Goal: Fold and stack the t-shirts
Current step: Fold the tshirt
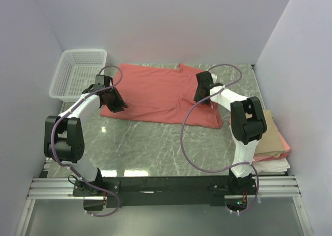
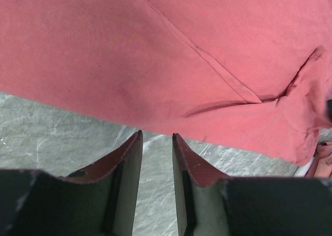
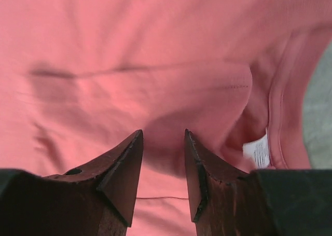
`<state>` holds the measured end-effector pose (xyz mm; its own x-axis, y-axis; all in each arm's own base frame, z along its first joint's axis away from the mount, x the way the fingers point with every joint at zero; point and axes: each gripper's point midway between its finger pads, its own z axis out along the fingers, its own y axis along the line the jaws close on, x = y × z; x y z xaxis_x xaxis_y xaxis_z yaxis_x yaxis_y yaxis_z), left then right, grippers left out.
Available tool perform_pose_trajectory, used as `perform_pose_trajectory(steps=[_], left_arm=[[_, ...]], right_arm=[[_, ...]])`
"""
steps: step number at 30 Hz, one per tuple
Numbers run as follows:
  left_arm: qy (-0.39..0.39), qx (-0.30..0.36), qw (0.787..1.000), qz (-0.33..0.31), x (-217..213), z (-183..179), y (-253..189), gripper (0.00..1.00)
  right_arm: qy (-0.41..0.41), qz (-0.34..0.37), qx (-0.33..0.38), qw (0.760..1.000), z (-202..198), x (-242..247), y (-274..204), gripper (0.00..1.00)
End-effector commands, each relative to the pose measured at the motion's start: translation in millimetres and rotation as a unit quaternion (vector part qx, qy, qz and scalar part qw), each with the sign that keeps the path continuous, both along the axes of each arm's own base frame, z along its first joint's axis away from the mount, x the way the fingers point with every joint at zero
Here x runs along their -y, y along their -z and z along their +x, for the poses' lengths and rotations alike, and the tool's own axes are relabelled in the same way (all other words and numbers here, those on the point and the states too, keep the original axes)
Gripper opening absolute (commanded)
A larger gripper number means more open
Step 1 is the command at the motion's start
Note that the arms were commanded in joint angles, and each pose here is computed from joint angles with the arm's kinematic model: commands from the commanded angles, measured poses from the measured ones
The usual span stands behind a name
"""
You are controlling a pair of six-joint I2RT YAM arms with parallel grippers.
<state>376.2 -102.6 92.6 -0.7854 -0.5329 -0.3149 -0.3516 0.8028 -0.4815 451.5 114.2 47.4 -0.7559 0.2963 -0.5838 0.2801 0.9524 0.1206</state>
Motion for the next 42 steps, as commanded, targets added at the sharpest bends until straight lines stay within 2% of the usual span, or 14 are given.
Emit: perform_pose_trajectory(steps=[1,4,10,15,21,30,42], left_arm=[[0.008,0.011,1.0,-0.012,5.6,2.2,-3.5,0.35],[0.008,0.01,1.0,-0.013,6.1,1.8,-2.4,0.35],[0.012,0.01,1.0,-0.017,7.6,2.2,-1.1,0.34],[0.013,0.01,1.0,-0.014,6.9,1.9,-2.4,0.34],[0.013,0.011,1.0,-0.014,6.8,1.9,-2.4,0.34],[0.013,0.011,1.0,-0.013,6.5,1.6,-2.6,0.34],[0.013,0.01,1.0,-0.013,6.4,0.7,-1.8,0.34]], right_arm=[[0.011,0.012,0.01,1.0,-14.4,-1.0,-6.2,0.44],[0.01,0.022,0.008,1.0,-29.9,-2.1,0.6,0.44],[0.014,0.028,0.006,0.999,-33.6,-2.5,9.0,0.44],[0.013,0.04,0.044,0.998,-15.8,-6.9,-23.8,0.44],[0.018,0.023,0.06,0.998,10.5,-7.3,-52.9,0.44],[0.007,-0.003,0.014,1.0,34.5,-13.0,-22.7,0.46],[0.002,-0.012,-0.015,1.0,39.2,-14.7,11.2,0.48]])
